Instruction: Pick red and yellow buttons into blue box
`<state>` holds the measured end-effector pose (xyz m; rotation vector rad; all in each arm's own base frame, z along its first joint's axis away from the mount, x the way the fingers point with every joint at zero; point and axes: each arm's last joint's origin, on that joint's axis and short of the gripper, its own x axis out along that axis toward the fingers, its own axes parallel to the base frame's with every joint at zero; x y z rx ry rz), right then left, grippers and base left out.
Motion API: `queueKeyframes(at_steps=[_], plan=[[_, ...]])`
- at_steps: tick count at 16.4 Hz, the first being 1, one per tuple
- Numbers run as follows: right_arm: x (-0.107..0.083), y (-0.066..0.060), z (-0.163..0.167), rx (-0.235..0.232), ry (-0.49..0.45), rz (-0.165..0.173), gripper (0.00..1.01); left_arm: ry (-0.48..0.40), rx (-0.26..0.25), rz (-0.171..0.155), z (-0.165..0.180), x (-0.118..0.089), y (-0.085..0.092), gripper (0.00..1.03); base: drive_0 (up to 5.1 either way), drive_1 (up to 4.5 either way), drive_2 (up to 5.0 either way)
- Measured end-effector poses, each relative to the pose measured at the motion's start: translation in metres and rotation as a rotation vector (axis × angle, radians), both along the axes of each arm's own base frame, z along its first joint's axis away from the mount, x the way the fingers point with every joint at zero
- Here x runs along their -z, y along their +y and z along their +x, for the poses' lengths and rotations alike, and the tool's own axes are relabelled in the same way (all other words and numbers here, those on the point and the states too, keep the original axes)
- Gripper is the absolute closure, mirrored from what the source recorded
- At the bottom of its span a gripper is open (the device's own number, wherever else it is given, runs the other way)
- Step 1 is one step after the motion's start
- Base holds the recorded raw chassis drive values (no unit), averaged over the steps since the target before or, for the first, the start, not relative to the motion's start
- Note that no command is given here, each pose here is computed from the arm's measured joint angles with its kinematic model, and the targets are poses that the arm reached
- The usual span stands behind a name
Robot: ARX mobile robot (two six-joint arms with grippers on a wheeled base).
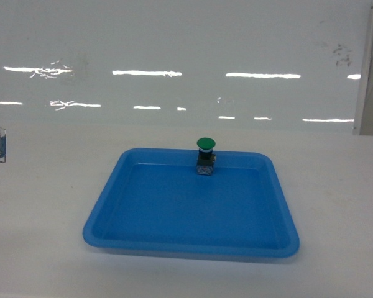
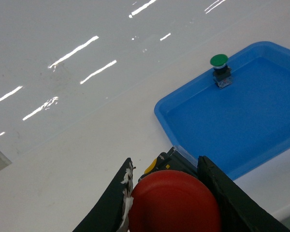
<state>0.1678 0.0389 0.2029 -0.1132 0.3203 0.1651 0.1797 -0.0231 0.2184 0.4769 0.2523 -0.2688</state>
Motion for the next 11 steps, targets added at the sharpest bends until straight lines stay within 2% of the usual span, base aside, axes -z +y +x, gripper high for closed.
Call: queueKeyframes(at_steps=[5, 11], plan=[[0.0002, -0.0001, 0.0000, 0.002, 0.001, -0.001, 0.81, -0.001, 0.000, 0.000, 0.0000, -0.0001, 0.0000, 0.70, 0.0, 0.00, 0.0], [0.0004, -0.0001, -0.0001, 0.001, 0.002, -0.001, 0.81, -0.002, 0.000, 0.000, 0.0000, -0.0002, 0.0000, 0.70, 4.5, -4.16, -0.1]])
